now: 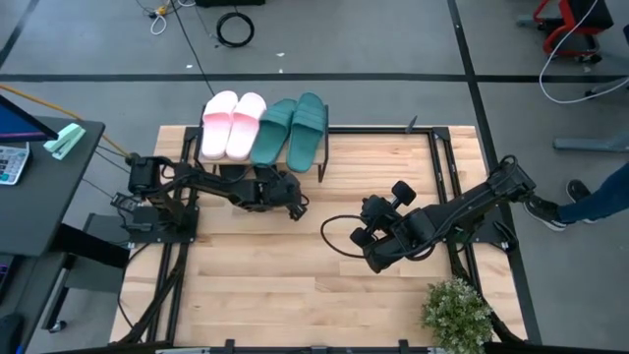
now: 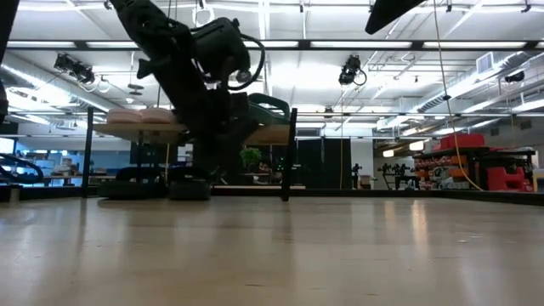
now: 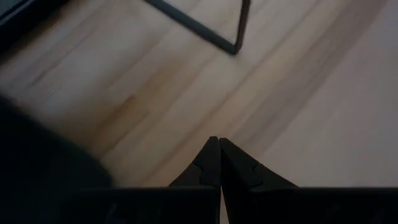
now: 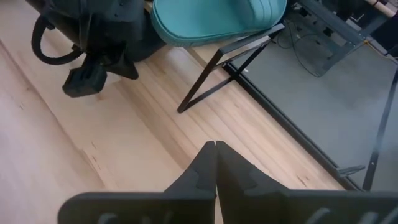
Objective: Pick and place slides into the shelf
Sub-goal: Put the black slide under the shelf
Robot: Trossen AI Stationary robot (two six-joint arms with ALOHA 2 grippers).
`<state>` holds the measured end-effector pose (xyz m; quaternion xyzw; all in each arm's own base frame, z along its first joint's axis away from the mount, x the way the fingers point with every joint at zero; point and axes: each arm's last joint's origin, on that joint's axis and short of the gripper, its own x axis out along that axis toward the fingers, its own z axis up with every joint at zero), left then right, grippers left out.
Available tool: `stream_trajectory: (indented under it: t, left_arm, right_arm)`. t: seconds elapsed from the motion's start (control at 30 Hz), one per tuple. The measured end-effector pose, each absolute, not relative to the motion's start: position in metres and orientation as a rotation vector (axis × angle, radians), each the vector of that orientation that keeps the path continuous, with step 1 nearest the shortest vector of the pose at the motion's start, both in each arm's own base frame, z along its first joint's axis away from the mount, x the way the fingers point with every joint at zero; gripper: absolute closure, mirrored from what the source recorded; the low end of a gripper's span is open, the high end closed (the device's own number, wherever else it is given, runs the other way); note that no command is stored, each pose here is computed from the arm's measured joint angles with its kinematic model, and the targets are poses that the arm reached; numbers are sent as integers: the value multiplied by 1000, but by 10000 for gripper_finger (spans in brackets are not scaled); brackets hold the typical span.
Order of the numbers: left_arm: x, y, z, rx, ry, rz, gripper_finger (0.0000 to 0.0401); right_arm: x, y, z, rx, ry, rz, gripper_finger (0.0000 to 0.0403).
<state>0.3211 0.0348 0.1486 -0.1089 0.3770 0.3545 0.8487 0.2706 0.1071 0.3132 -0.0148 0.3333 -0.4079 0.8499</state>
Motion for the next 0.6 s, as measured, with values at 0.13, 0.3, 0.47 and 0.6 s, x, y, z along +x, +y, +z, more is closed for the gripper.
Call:
stream_trajectory:
  t: [0.13, 0.3, 0.47, 0.6]
  left_arm:
    - [323, 38, 139, -227, 822, 740, 399]
    - [324, 50, 122, -232, 866, 779, 397]
    - [323, 59, 112, -230, 904, 813, 398]
    - [322, 60, 112, -232, 914, 815, 396]
  right_arm:
    - [271, 107, 313, -32, 700, -860, 398]
    - [272, 107, 313, -32, 684, -864, 398]
    - [272, 107, 313, -40, 681, -867, 398]
    - [272, 107, 313, -48, 683, -865, 398]
